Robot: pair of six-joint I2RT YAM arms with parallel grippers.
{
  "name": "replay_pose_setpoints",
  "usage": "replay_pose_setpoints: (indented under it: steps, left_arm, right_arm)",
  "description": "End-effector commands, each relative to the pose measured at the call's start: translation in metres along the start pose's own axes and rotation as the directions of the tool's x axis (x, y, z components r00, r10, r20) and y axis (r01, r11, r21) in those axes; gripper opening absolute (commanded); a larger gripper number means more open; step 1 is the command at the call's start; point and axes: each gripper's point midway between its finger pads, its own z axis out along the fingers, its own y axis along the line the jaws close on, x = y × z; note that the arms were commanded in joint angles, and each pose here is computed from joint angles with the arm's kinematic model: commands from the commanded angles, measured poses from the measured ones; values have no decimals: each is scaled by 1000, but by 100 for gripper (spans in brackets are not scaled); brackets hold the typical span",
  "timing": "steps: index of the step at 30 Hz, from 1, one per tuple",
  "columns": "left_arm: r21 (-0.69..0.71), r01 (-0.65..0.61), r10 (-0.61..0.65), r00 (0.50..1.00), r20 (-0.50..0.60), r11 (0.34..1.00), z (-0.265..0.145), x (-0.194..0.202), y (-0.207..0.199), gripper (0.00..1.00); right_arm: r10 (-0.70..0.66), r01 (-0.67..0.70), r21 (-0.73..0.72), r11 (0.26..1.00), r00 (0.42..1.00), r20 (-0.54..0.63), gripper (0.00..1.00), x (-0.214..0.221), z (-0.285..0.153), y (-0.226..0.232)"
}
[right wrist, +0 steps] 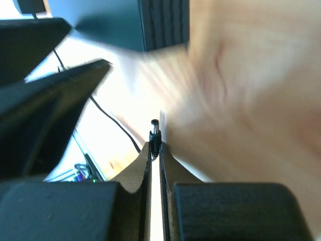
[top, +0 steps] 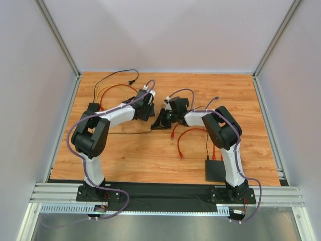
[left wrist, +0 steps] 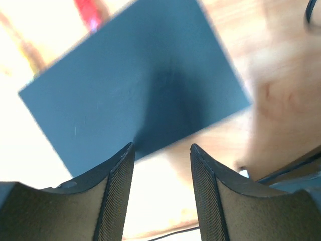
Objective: Pull the plug from the switch port
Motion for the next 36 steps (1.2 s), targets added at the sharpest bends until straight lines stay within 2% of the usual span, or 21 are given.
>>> replay_pose_setpoints:
  steps: [1,2,3,6,9,11,12,15,16,18,19,23,25,26,28,29,31,32,35,36]
  left_arm:
    - [-23,61,-58,989,140,998,-37,-26,15,57]
    - [-31,80,-75,986,150,996,-42,-21,17,58]
    - [-42,106,-95,973,212,993,-60,-32,25,59]
    - [-34,191,-171,934,315,981,-90,-41,37,70]
    - [17,251,-241,903,356,968,-116,-42,40,73]
    - [17,297,-286,898,334,955,-125,-30,44,79]
    - [38,364,-357,882,308,931,-133,-24,46,79]
    - [62,464,-464,852,243,884,-147,-4,43,80]
    - [85,545,-549,806,220,834,-150,1,38,80]
    - [124,595,-608,777,166,794,-154,23,28,80]
    - [114,676,-685,720,110,728,-151,44,22,80]
    - [222,780,-805,591,48,585,-167,61,6,80]
    - [193,823,-842,539,34,535,-167,79,8,80]
    - [216,868,-893,447,48,447,-176,79,12,80]
    - [230,895,-923,382,47,382,-177,92,12,80]
    - [274,905,-945,320,63,324,-187,88,15,80]
    - [268,928,-965,256,48,259,-186,101,15,84]
    - [282,937,-979,203,33,204,-190,102,14,84]
    - [285,949,-989,146,-10,137,-187,110,8,84]
    - [280,955,-994,104,-27,92,-185,111,7,85]
  right_arm:
    - [-42,43,18,999,999,-29,0,23,-10,-1]
    - [-51,52,16,999,998,-38,0,29,-12,2]
    - [-59,59,6,998,997,-44,0,33,-12,5]
    - [-70,69,-32,997,996,-47,0,40,-15,19]
    - [-69,65,-76,995,997,-46,0,41,-19,33]
    - [-80,76,-91,993,996,-41,0,39,-23,42]
    - [-91,86,-96,992,995,-48,0,39,-25,46]
    - [-124,117,-106,987,991,-58,0,40,-33,57]
    - [-135,128,-116,985,990,-52,0,38,-38,65]
    - [-155,146,-140,979,986,-60,0,41,-43,75]
    - [-165,153,-157,976,984,-61,0,44,-46,83]
    - [-185,165,-243,956,981,-60,0,60,-57,113]
    - [-189,171,-256,951,981,-48,0,63,-63,123]
    - [-183,164,-259,952,982,-52,0,68,-63,125]
    - [-183,164,-270,949,982,-46,0,72,-67,131]
    - [-179,159,-282,946,983,-47,0,74,-68,134]
    - [-177,157,-299,941,983,-41,0,75,-72,139]
    - [-177,158,-302,940,983,-36,0,76,-73,141]
    - [-184,163,-316,935,982,-35,0,78,-76,147]
    - [-185,165,-319,933,982,-34,0,79,-78,148]
